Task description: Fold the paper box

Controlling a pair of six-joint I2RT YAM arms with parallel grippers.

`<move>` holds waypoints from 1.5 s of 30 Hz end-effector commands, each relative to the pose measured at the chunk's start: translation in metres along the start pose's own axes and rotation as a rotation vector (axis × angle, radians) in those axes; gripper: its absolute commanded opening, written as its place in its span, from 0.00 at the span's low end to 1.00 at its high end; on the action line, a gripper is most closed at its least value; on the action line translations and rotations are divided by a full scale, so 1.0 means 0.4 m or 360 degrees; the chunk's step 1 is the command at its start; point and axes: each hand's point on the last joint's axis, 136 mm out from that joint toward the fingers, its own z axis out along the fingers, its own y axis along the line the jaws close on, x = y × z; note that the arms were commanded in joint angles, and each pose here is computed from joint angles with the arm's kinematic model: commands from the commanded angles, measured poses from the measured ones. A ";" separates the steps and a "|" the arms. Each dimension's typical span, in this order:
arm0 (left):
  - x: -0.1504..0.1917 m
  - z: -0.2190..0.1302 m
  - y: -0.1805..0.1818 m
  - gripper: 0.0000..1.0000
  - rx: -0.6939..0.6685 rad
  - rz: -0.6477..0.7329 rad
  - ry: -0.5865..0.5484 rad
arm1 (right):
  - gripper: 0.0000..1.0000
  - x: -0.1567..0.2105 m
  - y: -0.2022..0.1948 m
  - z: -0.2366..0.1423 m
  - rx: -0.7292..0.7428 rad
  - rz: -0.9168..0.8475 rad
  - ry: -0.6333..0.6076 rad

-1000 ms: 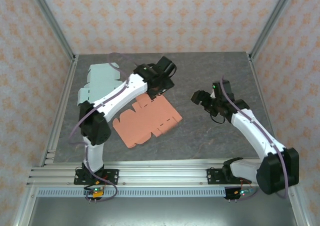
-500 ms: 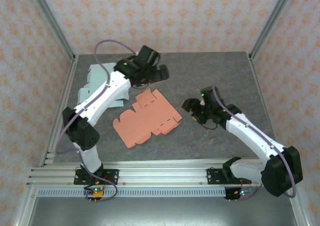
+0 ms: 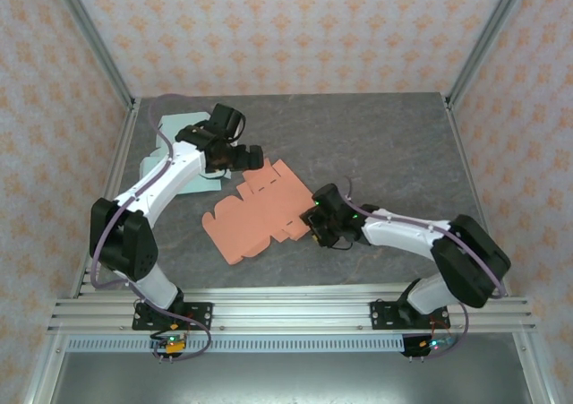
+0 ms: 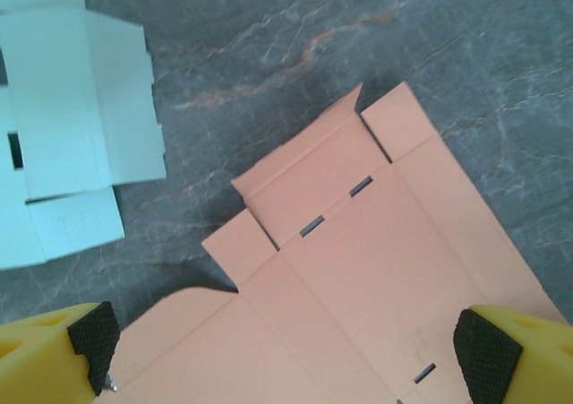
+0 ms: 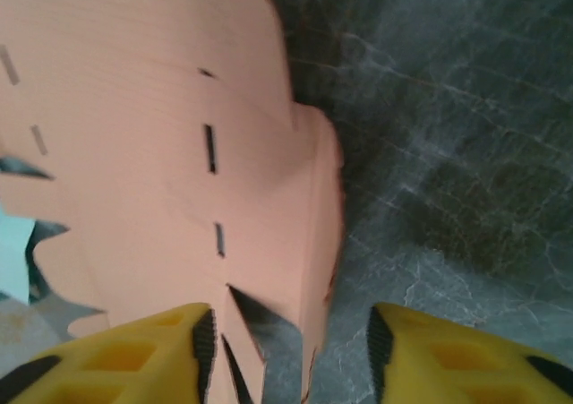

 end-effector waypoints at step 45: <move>0.269 0.197 -0.011 0.41 0.0507 -0.0022 0.0220 | 0.00 -0.309 0.082 -0.058 0.0483 -0.1678 0.0209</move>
